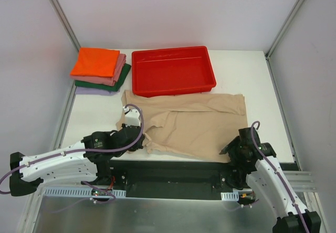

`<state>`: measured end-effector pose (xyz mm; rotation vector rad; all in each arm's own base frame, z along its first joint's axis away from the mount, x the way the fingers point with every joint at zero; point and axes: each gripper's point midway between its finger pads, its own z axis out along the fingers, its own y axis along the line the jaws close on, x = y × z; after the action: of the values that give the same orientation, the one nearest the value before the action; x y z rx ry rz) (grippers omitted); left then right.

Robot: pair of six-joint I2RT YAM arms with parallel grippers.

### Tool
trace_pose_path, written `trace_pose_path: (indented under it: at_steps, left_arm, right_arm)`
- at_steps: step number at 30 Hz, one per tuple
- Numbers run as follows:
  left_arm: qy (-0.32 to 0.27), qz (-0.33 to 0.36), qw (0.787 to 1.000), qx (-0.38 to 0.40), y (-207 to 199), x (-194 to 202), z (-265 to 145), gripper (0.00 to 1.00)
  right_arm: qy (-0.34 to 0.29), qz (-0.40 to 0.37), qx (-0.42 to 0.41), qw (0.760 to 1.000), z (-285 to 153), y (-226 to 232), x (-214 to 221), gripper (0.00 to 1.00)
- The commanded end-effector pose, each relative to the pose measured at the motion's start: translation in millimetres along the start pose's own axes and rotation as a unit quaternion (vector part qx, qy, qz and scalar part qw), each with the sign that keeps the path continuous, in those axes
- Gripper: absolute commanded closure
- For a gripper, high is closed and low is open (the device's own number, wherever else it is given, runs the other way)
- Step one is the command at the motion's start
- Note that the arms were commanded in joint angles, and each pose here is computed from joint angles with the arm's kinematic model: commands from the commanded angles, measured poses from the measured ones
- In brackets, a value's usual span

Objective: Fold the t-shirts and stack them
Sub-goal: Grap the side of the flattened tshirt furthest away from the robot with both arms

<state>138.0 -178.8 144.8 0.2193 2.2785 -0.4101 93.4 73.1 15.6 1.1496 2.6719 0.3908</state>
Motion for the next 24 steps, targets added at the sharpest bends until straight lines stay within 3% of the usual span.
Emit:
trace_pose_path:
  at_steps: [1, 5, 12, 17, 24]
  left_arm:
    - [-0.029, -0.001, 1.000, 0.002, -1.5, -16.7, -7.4, 1.00]
    - [-0.031, -0.003, 1.000, -0.003, -0.4, -18.1, -6.7, 1.00]
    - [-0.030, -0.002, 0.999, -0.011, 0.1, -18.0, -4.5, 1.00]
    - [-0.036, -0.006, 0.999, -0.023, 5.0, -20.3, -2.6, 1.00]
    - [-0.044, -0.005, 0.998, -0.053, 11.0, -32.5, 3.0, 1.00]
  right_arm:
    - [-0.021, 0.031, 0.032, 0.999, 6.0, -5.9, -8.6, 0.38]
    - [-0.028, 0.035, 0.023, 0.999, 6.5, -5.8, -9.4, 0.48]
    - [-0.051, 0.031, -0.001, 0.998, 2.5, -1.9, -14.7, 0.79]
    - [-0.085, 0.008, 0.011, 0.996, -9.6, 1.6, -30.9, 0.95]
    - [-0.070, -0.039, 0.005, 0.997, -23.9, 22.9, -37.1, 0.93]
